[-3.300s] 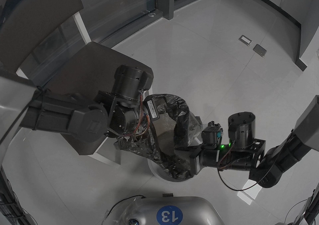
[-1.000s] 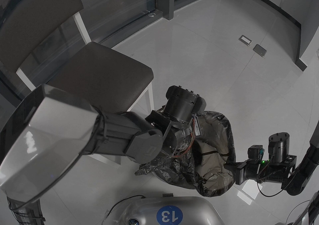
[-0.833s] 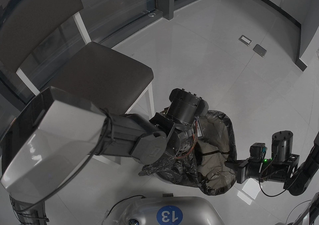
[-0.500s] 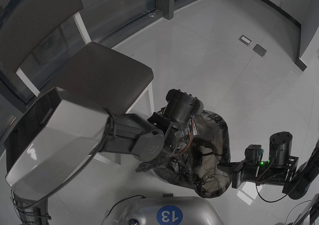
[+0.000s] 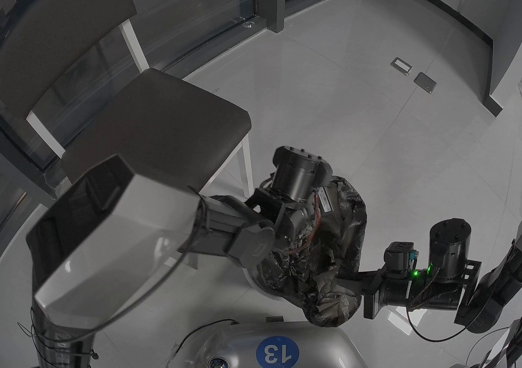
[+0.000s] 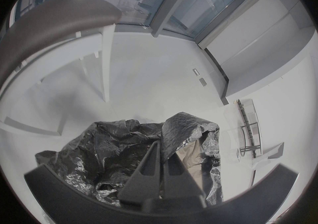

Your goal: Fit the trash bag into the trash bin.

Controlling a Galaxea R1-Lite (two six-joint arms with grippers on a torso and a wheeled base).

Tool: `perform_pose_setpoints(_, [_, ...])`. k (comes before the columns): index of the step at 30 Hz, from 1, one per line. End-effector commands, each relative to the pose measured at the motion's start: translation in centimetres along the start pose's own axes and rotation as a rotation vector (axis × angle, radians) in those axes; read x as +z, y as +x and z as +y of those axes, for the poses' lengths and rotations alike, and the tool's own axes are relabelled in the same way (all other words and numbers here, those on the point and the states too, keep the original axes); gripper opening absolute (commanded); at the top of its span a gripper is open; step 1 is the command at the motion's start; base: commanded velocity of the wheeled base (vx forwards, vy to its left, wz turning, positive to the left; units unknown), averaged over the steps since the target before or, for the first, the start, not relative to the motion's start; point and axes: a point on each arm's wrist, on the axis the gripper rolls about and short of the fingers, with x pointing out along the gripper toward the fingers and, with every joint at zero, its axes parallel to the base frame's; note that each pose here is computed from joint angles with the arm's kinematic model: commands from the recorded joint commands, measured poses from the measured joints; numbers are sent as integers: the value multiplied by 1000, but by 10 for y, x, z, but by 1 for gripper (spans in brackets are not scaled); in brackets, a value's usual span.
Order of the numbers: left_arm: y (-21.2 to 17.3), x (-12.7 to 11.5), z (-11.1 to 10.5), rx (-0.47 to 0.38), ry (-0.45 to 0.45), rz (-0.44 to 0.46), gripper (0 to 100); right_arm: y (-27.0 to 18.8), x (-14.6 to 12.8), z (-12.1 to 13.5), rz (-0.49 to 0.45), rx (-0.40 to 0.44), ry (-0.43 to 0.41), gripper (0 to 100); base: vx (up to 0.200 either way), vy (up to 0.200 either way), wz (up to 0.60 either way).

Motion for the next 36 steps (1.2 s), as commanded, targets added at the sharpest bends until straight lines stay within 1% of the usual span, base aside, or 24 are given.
perform_pose_setpoints(1, [19, -38, -11, -22, 22, 62, 0, 1, 0, 2, 1, 8, -4, 0, 0, 0, 0])
perform_pose_setpoints(3, [21, -43, -16, -35, 13, 66, 0, 0, 1, 2, -2, 8, -7, 0, 0, 0, 0])
perform_pose_setpoints(4, [23, -46, -22, -48, 1, 65, 0, 0, 1, 2, -4, 7, -5, 0, 0, 0, 0])
perform_pose_setpoints(6, [26, -49, -26, -56, -5, 67, 0, 0, 1, 2, -4, 7, -5, 0, 0, 0, 0])
perform_pose_setpoints(10, [29, -54, -26, -53, -2, 74, 0, 0, 1, 2, -5, 9, -7, 0, 0, 0, 0])
perform_pose_setpoints(14, [32, -49, -18, -30, -13, 68, 0, 0, 1, 2, -4, 7, -5, 0, 0, 0, 0])
perform_pose_setpoints(15, [33, -44, -11, -11, -18, 62, 0, 0, 1, 2, -6, 7, -5, 0, 0, 0, 0])
perform_pose_setpoints(19, [36, -34, 5, 31, -28, 48, 0, -1, 2, 2, -9, 8, -6, 0, 0, 0, 0])
perform_pose_setpoints(21, [35, -32, 12, 50, -28, 51, 0, -1, 2, 3, -11, 9, -9, 0, 0, 0, 0])
perform_pose_setpoints(22, [35, -32, 12, 50, -28, 51, 0, -1, 2, 3, -11, 9, -9, 0, 0, 0, 0])
perform_pose_setpoints(23, [32, -29, 23, 82, -25, 58, 0, -1, 2, 2, -16, 8, -9, 0, 0, 0, 0])
perform_pose_setpoints(26, [25, -27, 33, 109, -19, 68, 0, -1, 4, 3, -25, 10, -13, 0, 0, 0, 0])
perform_pose_setpoints(28, [21, -28, 37, 121, 0, 80, 0, -1, 4, 3, -31, 10, -15, 0, 0, 0, 0])
perform_pose_setpoints(32, [11, -28, 45, 140, 82, 102, 0, -3, 5, 3, -47, 12, -19, 0, 0, 0, 0])
perform_pose_setpoints(34, [8, -27, 45, 142, 115, 106, 0, -5, 7, 4, -54, 13, -21, 0, 0, 0, 0])
perform_pose_setpoints(35, [8, -26, 45, 141, 116, 106, 0, -5, 7, 4, -54, 13, -21, 0, 0, 0, 0])
perform_pose_setpoints(36, [3, -24, 44, 140, 150, 111, 0, -6, 8, 4, -60, 14, -21, 0, 0, 0, 0])
